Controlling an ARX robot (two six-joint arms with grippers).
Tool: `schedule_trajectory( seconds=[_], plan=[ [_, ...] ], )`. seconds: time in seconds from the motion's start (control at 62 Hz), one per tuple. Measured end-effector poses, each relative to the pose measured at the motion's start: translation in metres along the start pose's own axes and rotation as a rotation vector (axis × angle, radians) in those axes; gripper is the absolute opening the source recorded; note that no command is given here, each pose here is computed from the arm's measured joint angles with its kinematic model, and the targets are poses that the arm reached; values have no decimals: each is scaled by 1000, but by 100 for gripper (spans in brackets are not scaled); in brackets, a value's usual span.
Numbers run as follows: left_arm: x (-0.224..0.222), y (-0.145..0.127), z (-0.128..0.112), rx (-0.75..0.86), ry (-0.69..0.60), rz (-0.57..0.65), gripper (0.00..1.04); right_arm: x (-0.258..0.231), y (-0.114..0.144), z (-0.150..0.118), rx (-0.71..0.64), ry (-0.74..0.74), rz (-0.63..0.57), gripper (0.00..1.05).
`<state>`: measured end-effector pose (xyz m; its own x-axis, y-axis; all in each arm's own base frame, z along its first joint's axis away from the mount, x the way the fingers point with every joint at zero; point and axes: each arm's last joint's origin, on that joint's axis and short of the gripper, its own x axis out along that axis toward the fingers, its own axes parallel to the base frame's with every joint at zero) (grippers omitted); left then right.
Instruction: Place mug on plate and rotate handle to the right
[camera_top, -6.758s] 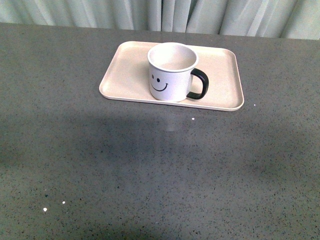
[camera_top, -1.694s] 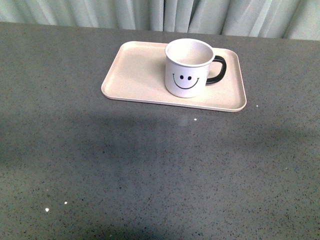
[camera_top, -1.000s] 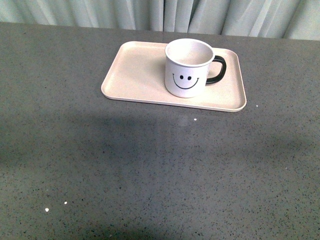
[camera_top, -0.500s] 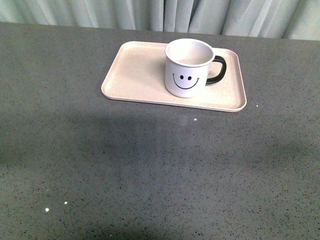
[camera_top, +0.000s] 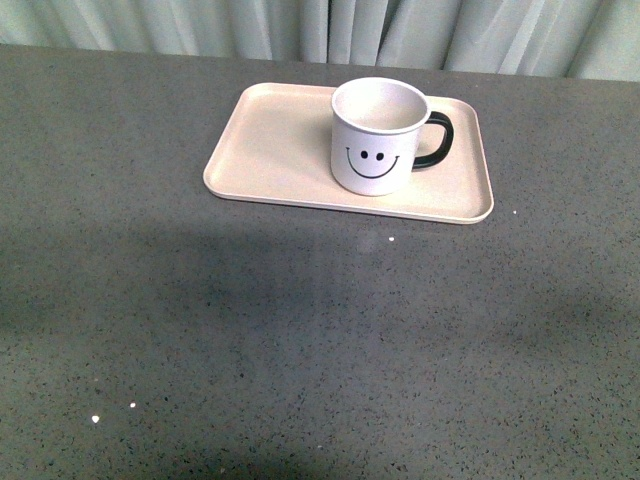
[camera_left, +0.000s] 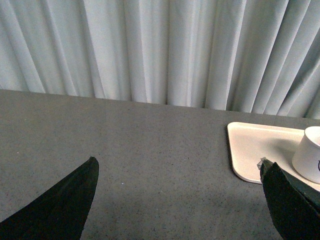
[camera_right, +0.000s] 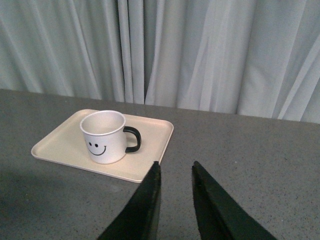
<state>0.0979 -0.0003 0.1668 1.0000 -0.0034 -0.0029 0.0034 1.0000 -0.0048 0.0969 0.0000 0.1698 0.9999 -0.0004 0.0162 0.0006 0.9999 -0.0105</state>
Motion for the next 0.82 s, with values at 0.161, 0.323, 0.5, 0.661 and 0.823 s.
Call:
schedule_trajectory(
  seconds=[0.161,0.323,0.5,0.661,0.823],
  plan=[
    [0,0,0,0,0,0,95,0,0,0,0,0,0,50],
    [0,0,0,0,0,0,95,0,0,0,0,0,0,78],
    [0,0,0,0,0,0,95,0,0,0,0,0,0,95],
    [0,0,0,0,0,0,95,0,0,0,0,0,0,96],
    [0,0,0,0,0,0,95,0,0,0,0,0,0,95]
  ],
)
